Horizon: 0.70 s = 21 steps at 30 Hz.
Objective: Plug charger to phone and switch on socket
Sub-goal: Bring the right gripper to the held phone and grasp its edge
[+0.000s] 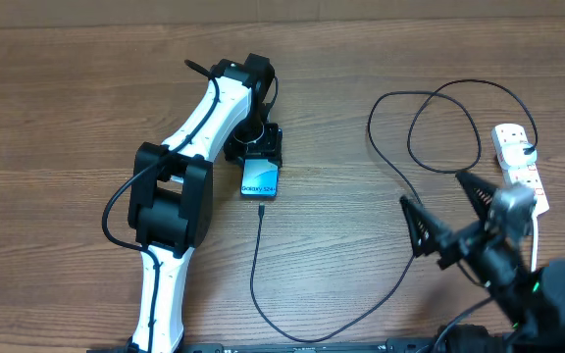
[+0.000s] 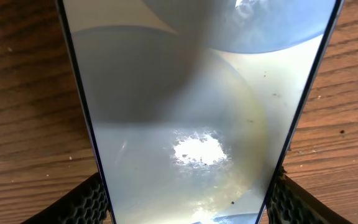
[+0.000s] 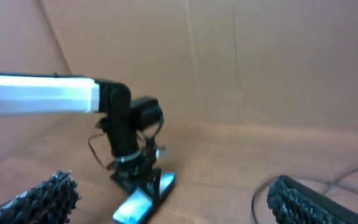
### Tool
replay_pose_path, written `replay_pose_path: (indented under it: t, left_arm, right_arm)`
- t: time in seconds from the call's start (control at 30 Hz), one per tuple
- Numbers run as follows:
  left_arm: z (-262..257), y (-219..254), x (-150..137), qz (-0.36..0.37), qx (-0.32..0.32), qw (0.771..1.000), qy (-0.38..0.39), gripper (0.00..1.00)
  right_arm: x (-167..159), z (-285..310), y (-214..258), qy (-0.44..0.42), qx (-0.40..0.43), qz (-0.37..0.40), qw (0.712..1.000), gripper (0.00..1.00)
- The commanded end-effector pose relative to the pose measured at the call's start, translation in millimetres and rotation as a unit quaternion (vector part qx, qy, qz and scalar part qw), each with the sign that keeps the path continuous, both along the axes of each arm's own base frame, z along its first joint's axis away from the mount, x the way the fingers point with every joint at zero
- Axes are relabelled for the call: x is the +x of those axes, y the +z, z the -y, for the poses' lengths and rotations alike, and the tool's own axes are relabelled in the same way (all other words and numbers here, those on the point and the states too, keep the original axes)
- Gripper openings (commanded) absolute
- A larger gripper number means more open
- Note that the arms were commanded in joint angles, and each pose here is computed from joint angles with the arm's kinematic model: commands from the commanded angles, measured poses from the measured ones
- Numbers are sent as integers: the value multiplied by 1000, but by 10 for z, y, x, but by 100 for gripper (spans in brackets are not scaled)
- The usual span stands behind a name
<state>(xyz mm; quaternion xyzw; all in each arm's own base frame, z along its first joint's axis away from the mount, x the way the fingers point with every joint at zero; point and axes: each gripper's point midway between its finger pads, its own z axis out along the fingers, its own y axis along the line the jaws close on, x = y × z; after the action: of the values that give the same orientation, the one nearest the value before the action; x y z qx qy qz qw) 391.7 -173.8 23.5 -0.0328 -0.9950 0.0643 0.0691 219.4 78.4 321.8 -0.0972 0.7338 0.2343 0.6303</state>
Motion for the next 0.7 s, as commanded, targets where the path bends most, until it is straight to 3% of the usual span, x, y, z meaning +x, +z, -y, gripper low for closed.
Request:
replay_pose_path:
  t: [0.0, 0.23, 0.43, 0.57, 0.67]
  left_arm:
    - [55, 283, 116, 36, -24, 999, -7, 49]
    - [62, 283, 133, 40, -26, 999, -7, 50]
    - [64, 283, 138, 41, -26, 999, -7, 51]
    - [127, 297, 125, 36, -44, 998, -4, 51]
    - [153, 302, 130, 36, -52, 998, -1, 52]
  right_arm:
    - [196, 21, 149, -4, 0, -76, 997, 100]
    - [581, 27, -110, -2, 7, -281, 960, 100]
    - [1010, -104, -360, 41, 34, -351, 935, 100]
    - [1103, -339, -578, 108, 69, -395, 909, 84]
    - [1156, -483, -885, 128, 65, -434, 890, 82]
